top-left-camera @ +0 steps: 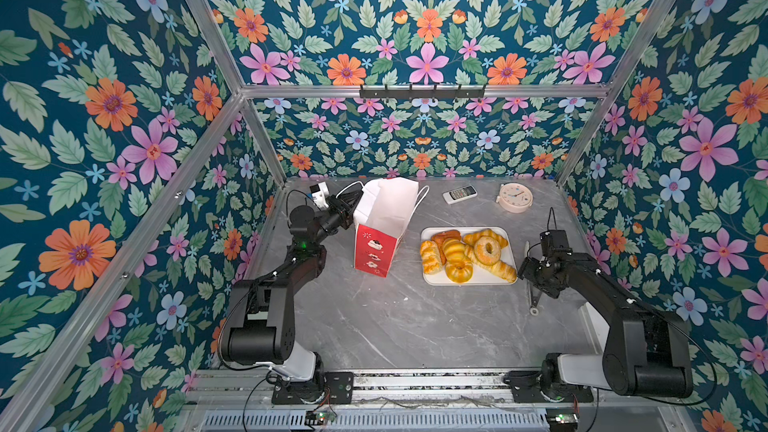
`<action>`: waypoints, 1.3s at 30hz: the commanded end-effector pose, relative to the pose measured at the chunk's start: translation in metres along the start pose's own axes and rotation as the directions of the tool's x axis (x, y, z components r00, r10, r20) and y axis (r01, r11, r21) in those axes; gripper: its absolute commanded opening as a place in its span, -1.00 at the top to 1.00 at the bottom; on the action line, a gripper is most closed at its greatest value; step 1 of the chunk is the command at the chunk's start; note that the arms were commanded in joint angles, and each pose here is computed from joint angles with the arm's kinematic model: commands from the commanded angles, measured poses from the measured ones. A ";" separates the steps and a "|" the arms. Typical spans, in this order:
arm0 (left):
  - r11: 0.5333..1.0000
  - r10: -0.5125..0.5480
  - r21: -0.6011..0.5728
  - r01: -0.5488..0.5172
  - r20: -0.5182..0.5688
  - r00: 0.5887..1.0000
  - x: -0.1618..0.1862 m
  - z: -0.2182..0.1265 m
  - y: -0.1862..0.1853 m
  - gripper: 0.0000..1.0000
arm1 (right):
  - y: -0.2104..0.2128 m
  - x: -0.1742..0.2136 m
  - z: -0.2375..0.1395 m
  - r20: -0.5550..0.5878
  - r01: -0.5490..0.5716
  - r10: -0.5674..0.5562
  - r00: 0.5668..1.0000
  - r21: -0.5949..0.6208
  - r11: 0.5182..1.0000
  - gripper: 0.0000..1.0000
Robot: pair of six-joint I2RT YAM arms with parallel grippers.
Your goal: Take the fake bread out of the paper bag
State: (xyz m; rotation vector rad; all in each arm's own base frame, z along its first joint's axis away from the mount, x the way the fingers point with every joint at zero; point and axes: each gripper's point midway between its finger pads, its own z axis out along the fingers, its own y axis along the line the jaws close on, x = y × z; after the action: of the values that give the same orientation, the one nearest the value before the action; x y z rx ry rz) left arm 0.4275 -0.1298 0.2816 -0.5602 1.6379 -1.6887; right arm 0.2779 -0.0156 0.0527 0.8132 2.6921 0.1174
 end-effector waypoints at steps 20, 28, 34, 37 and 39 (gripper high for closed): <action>0.882 0.278 -0.378 -0.282 -0.068 0.958 -0.001 -0.046 0.025 -0.58 | 0.005 -0.002 0.005 -0.007 0.012 -0.013 1.000 -0.020 1.000 -0.57; 0.786 0.351 -0.515 -0.342 -0.084 0.933 0.001 -0.076 0.036 -0.99 | 0.006 -0.001 0.005 -0.008 0.014 -0.014 1.000 -0.024 1.000 -0.57; 0.682 0.436 -0.607 -0.408 -0.110 0.893 -0.003 -0.099 0.035 -1.00 | 0.006 -0.001 0.006 -0.011 0.015 -0.016 1.000 -0.026 1.000 -0.57; 0.653 0.479 -0.616 -0.440 -0.113 0.870 -0.004 -0.105 0.023 -1.00 | 0.006 -0.001 0.005 -0.011 0.016 -0.016 1.000 -0.026 1.000 -0.57; 0.655 0.496 -0.601 -0.458 -0.116 0.861 -0.002 -0.106 0.013 -0.99 | 0.006 -0.001 0.005 -0.010 0.015 -0.016 1.000 -0.026 1.000 -0.57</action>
State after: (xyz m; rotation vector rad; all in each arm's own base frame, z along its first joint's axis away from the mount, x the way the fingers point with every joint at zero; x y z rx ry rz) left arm 0.3584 -0.0622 0.2563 -0.4411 2.0559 -0.7931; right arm 0.2818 -0.0108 0.0479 0.8032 2.7036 0.1559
